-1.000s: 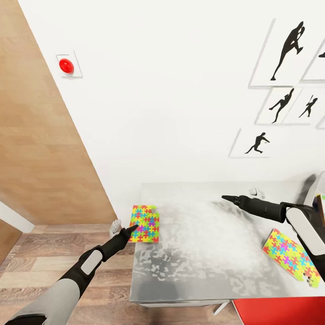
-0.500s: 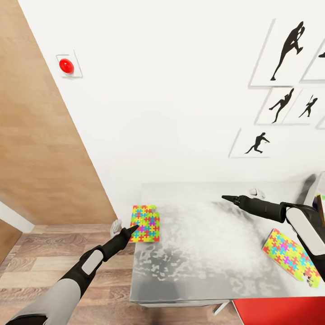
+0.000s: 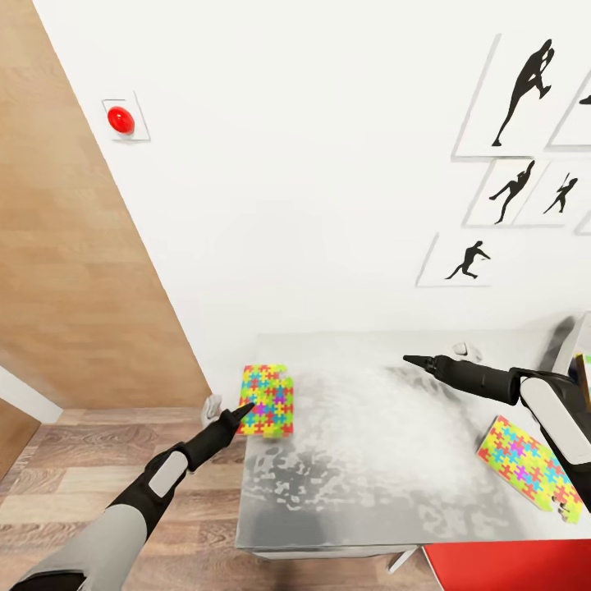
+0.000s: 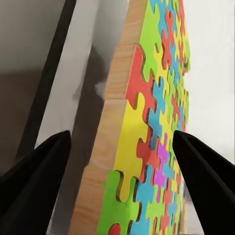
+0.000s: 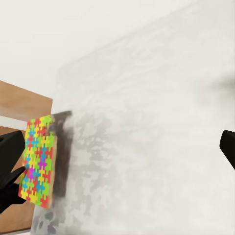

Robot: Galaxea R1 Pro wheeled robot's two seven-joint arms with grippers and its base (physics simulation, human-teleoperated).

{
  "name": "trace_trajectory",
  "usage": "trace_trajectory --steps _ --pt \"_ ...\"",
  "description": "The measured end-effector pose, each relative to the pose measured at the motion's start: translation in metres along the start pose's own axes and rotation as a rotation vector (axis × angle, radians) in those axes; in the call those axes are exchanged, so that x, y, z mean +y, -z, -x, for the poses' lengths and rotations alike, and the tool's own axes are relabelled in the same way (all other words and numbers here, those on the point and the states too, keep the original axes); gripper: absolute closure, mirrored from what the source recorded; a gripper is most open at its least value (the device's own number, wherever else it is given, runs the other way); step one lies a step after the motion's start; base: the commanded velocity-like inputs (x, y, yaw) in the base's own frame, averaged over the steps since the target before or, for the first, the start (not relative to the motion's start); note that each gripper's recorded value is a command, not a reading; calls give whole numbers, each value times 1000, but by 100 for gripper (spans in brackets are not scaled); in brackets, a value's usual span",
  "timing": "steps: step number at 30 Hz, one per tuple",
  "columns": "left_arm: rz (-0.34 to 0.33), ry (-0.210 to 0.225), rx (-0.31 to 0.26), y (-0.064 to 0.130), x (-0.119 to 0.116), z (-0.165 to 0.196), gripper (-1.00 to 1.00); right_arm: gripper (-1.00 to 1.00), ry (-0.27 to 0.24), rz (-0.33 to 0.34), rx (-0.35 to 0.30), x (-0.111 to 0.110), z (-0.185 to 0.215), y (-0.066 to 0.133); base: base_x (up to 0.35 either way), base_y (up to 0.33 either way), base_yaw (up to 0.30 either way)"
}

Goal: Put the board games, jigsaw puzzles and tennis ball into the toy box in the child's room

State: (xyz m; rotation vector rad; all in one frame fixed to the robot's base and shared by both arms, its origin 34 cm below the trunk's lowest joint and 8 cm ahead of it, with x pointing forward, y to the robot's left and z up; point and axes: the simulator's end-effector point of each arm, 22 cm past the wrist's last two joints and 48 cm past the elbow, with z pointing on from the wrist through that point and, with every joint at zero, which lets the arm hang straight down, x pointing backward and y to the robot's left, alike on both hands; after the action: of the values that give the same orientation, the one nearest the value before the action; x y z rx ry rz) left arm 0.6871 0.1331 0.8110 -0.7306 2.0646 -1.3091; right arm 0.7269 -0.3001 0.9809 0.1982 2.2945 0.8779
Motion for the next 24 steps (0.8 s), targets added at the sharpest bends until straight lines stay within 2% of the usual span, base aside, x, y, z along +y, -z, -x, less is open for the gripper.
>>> trace_trajectory --steps 9,24 --pt "-68 -7 0 -3 -20 3 100 -100 0 0 0 0 0 0 0 0 0" --pt "-147 -27 -1 -9 -53 8 100 -100 2 4 -1 2 1 1 0 0 0"
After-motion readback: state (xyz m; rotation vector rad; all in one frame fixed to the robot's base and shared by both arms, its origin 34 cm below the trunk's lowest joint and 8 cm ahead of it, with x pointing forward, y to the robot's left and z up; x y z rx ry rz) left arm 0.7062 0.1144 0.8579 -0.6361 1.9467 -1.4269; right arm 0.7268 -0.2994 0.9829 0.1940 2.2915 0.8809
